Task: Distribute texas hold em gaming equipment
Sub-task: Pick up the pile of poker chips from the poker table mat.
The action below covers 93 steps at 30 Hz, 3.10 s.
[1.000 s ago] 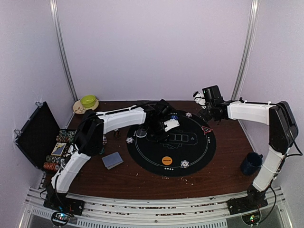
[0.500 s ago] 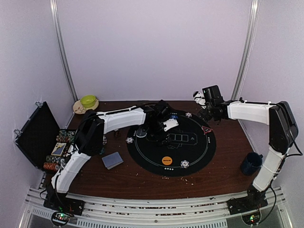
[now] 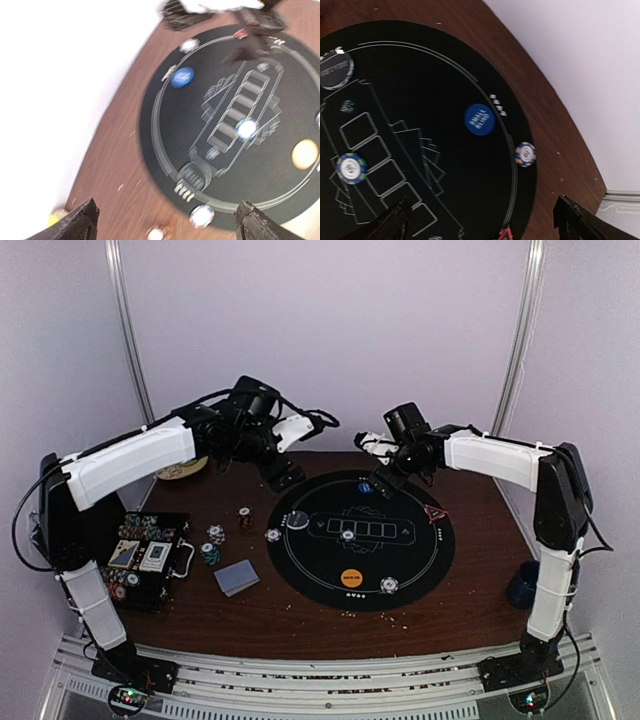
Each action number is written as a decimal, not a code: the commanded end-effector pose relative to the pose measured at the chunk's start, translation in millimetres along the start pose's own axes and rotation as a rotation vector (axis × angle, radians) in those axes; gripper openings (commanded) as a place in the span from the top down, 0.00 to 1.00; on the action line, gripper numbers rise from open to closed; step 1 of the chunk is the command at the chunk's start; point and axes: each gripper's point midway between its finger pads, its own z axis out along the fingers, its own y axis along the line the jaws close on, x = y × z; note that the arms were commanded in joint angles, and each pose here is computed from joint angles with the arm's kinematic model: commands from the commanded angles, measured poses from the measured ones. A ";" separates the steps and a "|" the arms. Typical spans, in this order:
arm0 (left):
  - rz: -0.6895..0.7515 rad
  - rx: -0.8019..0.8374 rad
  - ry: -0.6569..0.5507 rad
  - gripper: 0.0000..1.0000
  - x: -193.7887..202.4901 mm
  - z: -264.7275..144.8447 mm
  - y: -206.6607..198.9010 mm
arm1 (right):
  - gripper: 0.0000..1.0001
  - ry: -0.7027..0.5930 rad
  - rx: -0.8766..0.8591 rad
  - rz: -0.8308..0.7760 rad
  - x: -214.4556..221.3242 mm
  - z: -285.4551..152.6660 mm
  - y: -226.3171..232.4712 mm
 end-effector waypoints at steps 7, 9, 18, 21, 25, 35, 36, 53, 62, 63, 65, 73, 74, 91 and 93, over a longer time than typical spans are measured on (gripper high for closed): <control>-0.111 -0.132 0.060 0.02 129.3 -70.5 66.2 | 0.00 0.132 -0.432 -0.084 -4.1 27.5 131.9; -0.137 -0.191 0.039 0.02 143.8 -84.2 76.4 | 0.00 0.122 -0.440 -0.057 -11.7 30.2 135.1; -0.210 -0.270 -0.002 0.02 168.1 -103.6 72.9 | 0.02 0.197 -0.482 -0.040 6.1 44.8 159.5; -0.221 -0.254 0.001 0.02 170.1 -99.0 69.3 | 0.07 0.227 -0.500 -0.039 13.5 49.4 166.0; -0.231 -0.268 0.015 0.02 175.5 -94.0 70.6 | 0.08 0.251 -0.498 -0.051 19.4 50.0 168.0; -0.239 -0.295 0.007 0.02 176.7 -95.7 73.7 | 0.14 0.299 -0.544 -0.065 33.4 51.7 182.1; -0.241 -0.298 0.009 0.02 177.3 -95.7 73.9 | 0.14 0.303 -0.547 -0.064 34.4 52.8 183.0; -0.241 -0.317 0.003 0.02 178.9 -94.7 75.7 | 0.30 0.333 -0.519 -0.028 42.3 70.1 180.8; -0.241 -0.322 -0.001 0.02 178.4 -95.4 76.2 | 0.47 0.347 -0.507 -0.033 45.7 66.5 174.8; -0.241 -0.322 0.001 0.02 179.0 -94.9 76.0 | 0.47 0.352 -0.509 -0.037 46.9 66.4 175.2; -0.242 -0.324 0.004 0.02 180.1 -94.2 76.2 | 0.50 0.360 -0.509 -0.043 49.6 66.7 175.6; -0.243 -0.328 0.004 0.02 180.1 -94.5 76.9 | 0.65 0.363 -0.486 -0.042 49.0 68.4 172.0; -0.243 -0.328 0.004 0.02 180.1 -94.8 76.9 | 0.68 0.361 -0.481 -0.041 48.3 68.5 171.0; -0.245 -0.329 0.012 0.02 182.1 -92.4 76.9 | 0.79 0.266 -0.447 -0.002 16.8 51.8 143.9; -0.246 -0.330 0.013 0.02 182.2 -92.6 77.2 | 0.79 0.261 -0.432 0.009 16.2 52.3 135.9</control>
